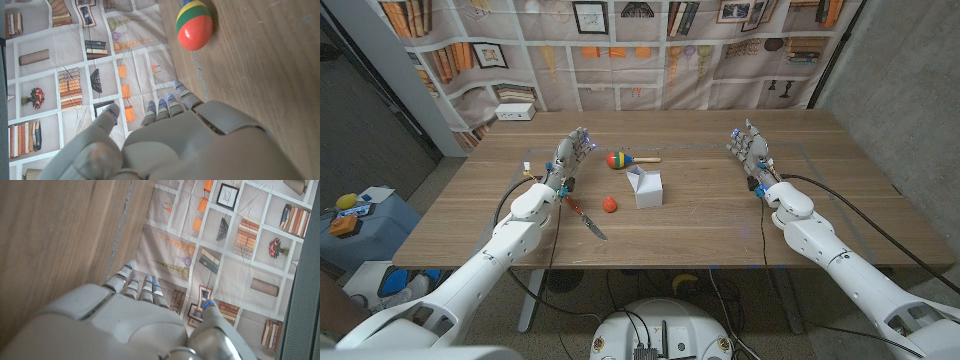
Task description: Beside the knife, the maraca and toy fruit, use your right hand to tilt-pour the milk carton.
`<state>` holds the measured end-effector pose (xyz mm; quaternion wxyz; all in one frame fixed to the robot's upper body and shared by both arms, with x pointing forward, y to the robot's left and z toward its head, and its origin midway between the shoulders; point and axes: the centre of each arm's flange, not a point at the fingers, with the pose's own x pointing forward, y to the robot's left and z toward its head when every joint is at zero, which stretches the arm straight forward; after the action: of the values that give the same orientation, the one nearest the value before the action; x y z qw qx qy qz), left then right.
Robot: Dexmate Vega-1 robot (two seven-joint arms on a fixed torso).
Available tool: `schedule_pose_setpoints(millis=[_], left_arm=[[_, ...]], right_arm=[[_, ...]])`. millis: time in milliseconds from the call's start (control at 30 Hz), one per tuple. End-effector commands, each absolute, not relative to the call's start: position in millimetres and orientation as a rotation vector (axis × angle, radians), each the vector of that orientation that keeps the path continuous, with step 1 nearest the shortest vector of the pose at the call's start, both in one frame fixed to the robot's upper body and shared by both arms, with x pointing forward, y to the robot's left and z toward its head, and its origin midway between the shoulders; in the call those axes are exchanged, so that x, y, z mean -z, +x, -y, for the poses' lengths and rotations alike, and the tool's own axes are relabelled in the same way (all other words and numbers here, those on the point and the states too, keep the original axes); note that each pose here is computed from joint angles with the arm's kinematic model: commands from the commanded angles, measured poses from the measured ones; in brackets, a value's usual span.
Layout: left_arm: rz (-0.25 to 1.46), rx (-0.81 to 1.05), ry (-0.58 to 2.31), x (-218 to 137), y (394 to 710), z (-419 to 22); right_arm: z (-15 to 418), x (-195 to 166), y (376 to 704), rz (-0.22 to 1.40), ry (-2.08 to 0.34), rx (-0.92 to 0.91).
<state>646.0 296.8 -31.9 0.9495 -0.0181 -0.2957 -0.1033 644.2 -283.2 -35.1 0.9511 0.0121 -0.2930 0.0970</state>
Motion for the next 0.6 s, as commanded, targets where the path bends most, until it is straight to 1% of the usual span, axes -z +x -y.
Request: schedule_pose_setpoints(millis=[33, 500, 600], left_arm=[[0.608, 0.218, -0.032, 33.1, 637.5, -303.7], [0.593, 0.210, -0.006, 29.4, 629.0, -312.5], [0.592, 0.198, -0.004, 30.0, 626.1, -314.4]], right_arm=[[272.0, 39.0, 632.8, 0.606, -0.008, -0.199], [259.6, 26.8, 625.8, 0.616, -0.165, -0.209], [257.7, 25.9, 624.7, 0.632, -0.169, -0.215]])
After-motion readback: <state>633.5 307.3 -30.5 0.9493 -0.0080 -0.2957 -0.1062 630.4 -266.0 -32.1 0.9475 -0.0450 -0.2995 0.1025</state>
